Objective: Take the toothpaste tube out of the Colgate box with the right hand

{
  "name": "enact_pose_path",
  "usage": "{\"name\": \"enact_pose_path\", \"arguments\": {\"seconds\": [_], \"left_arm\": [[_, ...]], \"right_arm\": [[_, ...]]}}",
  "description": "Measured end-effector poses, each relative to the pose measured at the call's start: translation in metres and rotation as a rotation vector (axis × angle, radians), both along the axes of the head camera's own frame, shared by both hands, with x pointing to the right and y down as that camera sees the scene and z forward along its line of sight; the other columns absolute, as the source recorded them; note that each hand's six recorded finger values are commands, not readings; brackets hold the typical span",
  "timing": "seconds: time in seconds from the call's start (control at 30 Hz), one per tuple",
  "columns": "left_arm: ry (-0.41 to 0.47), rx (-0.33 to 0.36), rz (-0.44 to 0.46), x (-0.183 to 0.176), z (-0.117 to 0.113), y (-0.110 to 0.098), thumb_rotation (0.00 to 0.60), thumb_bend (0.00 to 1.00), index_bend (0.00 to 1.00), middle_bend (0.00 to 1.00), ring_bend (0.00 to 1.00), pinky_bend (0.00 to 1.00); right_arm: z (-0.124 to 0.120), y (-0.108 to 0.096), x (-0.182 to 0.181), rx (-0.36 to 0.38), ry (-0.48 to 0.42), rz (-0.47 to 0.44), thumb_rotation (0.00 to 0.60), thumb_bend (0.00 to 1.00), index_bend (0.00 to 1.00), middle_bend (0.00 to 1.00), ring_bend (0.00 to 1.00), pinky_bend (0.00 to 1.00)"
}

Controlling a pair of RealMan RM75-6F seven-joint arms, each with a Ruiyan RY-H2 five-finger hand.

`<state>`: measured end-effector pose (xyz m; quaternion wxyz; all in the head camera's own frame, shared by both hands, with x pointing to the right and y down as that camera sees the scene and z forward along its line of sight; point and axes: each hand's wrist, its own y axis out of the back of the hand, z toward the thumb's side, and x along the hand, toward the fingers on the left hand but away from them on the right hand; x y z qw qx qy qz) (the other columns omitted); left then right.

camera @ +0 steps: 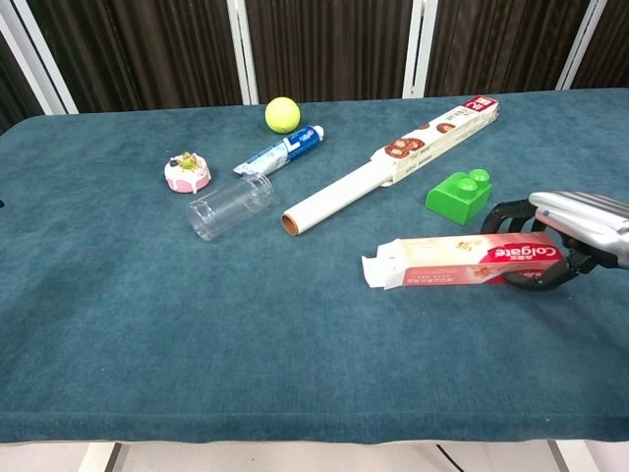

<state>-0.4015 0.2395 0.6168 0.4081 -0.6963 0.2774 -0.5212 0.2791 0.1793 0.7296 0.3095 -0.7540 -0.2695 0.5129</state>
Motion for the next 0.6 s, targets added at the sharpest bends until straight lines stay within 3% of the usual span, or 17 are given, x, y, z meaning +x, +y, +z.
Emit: {"name": "enact_pose_path", "arguments": {"seconds": [0.13, 0.3, 0.6], "left_arm": [[0.001, -0.001, 0.000, 0.000, 0.000, 0.000, 0.600, 0.46, 0.22, 0.21, 0.22, 0.46], [0.000, -0.003, 0.000, 0.000, 0.000, 0.000, 0.600, 0.46, 0.22, 0.21, 0.22, 0.46], [0.000, -0.009, 0.001, 0.001, 0.002, 0.000, 0.600, 0.46, 0.22, 0.21, 0.22, 0.46]], "right_arm": [[-0.002, -0.002, 0.002, 0.020, 0.012, 0.000, 0.600, 0.28, 0.52, 0.42, 0.45, 0.55], [-0.011, -0.007, 0.007, 0.086, 0.031, -0.024, 0.600, 0.30, 0.54, 0.44, 0.46, 0.56], [-0.057, -0.013, 0.022, 0.333, 0.100, -0.242, 0.600, 0.30, 0.52, 0.44, 0.46, 0.56]]}}
